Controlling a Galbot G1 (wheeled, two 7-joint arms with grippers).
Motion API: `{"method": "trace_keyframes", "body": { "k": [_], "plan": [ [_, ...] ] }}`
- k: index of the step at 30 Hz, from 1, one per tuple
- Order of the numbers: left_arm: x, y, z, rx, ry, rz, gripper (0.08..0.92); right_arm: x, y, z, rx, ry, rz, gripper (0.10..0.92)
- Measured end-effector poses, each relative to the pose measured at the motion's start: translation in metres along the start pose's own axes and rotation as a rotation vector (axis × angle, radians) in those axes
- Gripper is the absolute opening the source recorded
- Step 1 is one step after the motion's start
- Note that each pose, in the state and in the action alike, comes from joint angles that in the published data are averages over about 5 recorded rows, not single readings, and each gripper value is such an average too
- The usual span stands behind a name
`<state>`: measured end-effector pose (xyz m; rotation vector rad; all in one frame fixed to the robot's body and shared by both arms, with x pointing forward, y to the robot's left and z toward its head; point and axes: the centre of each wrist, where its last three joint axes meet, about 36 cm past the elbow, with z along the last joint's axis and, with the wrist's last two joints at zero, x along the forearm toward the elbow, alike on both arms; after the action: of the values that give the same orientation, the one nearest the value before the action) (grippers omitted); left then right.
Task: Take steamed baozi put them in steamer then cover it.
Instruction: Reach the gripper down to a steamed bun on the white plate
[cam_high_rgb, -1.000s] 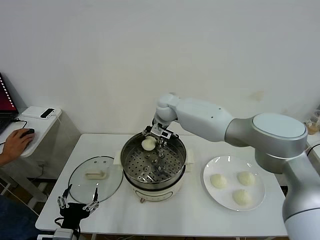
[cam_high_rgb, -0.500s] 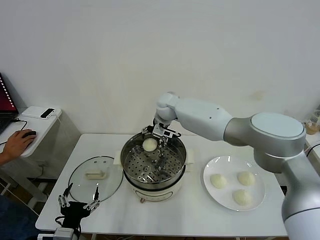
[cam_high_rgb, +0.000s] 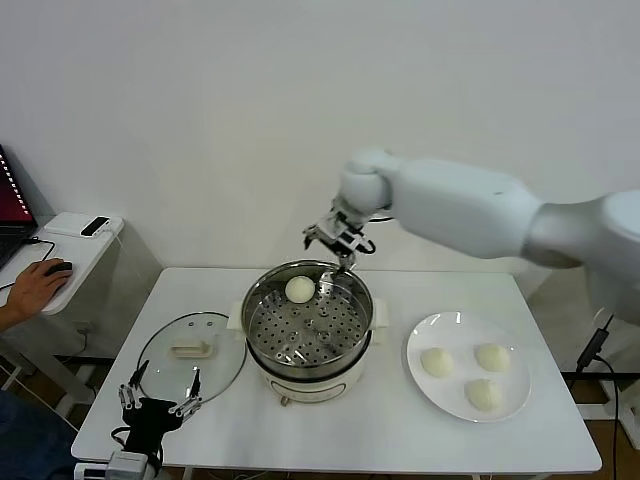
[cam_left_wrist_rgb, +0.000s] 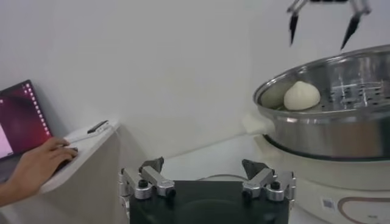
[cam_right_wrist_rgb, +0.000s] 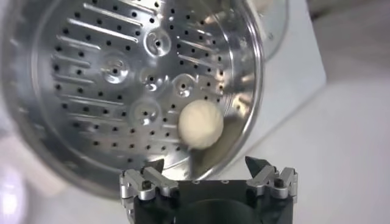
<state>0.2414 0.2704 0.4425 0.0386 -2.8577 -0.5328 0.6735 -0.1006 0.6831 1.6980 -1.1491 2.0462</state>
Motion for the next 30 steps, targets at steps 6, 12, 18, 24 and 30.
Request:
{"method": "trace_keyframes", "body": {
  "k": [6, 12, 18, 24, 30],
  "plan": [
    [-0.003, 0.002, -0.003, -0.008, -0.011, 0.009, 0.823, 0.031, 0.058, 0.032, -0.225, 0.027, -0.014, 0.823],
    [-0.007, 0.007, -0.003, -0.025, -0.018, 0.009, 0.823, 0.049, 0.13, 0.063, -0.398, 0.062, -0.039, 0.823],
    [-0.009, 0.008, -0.001, -0.032, -0.016, 0.008, 0.823, 0.045, 0.191, 0.08, -0.509, 0.096, -0.075, 0.823],
    [-0.01, 0.007, 0.001, -0.031, -0.008, 0.006, 0.823, 0.021, 0.234, 0.085, -0.568, 0.117, -0.108, 0.823],
    [-0.011, 0.008, 0.004, -0.031, 0.003, -0.003, 0.823, -0.01, 0.26, 0.086, -0.605, 0.131, -0.132, 0.823]
  ]
}}
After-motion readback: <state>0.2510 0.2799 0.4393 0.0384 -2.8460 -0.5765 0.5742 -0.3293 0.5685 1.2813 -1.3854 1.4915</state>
